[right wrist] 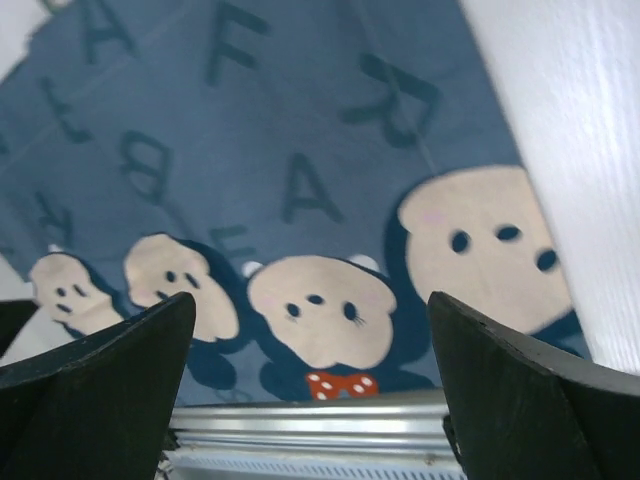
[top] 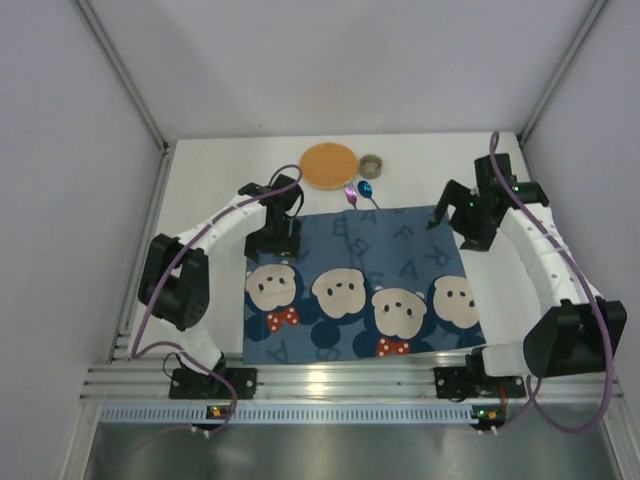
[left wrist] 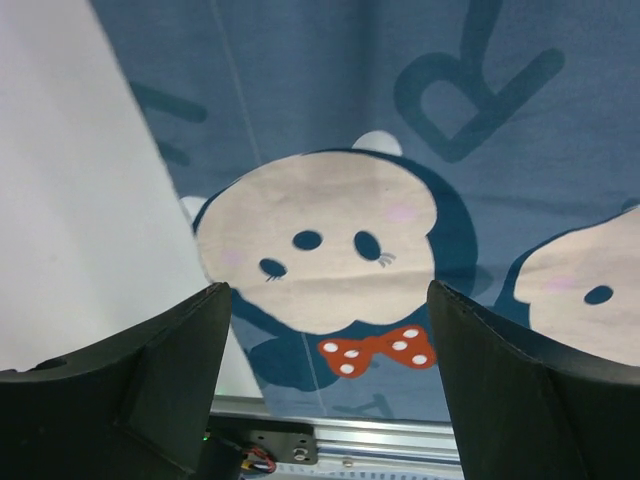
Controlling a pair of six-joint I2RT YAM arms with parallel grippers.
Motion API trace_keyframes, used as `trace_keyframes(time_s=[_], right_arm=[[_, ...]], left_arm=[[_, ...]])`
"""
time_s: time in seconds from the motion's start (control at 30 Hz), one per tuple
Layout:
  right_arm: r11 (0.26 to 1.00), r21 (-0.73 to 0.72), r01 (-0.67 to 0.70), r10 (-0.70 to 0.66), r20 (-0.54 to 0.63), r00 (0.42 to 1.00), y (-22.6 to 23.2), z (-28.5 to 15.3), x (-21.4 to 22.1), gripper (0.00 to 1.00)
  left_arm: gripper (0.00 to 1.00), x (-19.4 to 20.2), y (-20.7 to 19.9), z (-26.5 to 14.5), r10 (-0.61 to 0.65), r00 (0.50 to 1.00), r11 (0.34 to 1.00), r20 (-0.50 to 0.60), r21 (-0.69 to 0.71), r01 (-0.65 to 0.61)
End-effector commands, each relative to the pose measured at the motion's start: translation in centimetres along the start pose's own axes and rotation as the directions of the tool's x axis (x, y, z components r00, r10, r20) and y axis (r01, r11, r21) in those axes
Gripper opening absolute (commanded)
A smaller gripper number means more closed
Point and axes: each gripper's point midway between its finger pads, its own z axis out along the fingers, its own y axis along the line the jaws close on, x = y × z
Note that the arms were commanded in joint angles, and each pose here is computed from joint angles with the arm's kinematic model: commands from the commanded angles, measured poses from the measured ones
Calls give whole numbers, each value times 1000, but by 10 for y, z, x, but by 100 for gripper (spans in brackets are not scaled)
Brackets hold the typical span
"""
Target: Set the dinner table for one person
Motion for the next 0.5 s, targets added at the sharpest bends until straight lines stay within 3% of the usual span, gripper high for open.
trace_keyframes(time_s=[0.0, 0.07, 0.13, 0.17, 0.2, 0.27, 0.3, 0.33, 0.4, 0.47], right_arm=[[968, -211, 136, -135, 18, 991, 84, 18, -27, 100], [940, -267, 211, -199, 72, 977, 124, 14, -49, 97], [931, -243, 272, -271, 38, 962, 148, 46, -52, 91], [916, -248, 316, -299, 104, 949, 168, 39, -72, 89], [924, -186, 333, -330, 47, 943, 170, 71, -67, 87], [916, -134, 378, -365, 112, 924, 189, 80, -95, 84], [918, -80, 389, -388, 19, 921, 182, 118, -85, 82], [911, -76, 406, -400, 80, 913, 200, 111, -106, 81], [899, 1, 438, -438, 12, 899, 196, 150, -99, 80], [889, 22, 456, -457, 70, 887, 209, 153, -112, 80]], left_arm=[[84, -22, -25, 15, -52, 998, 994, 24, 96, 49], [83, -31, -35, 19, -63, 997, 990, 48, 131, 56], [83, -35, -39, 19, -69, 996, 986, 58, 155, 59], [82, -37, -41, 20, -69, 995, 985, 67, 161, 58], [82, -38, -41, 21, -68, 995, 985, 67, 165, 56], [82, -36, -44, 23, -60, 997, 982, 57, 183, 48], [81, -34, -44, 26, -58, 997, 981, 52, 186, 48], [81, -33, -44, 28, -59, 997, 980, 43, 193, 50], [80, -31, -44, 31, -55, 998, 979, 38, 198, 47], [80, -31, -42, 33, -61, 997, 978, 38, 203, 52]])
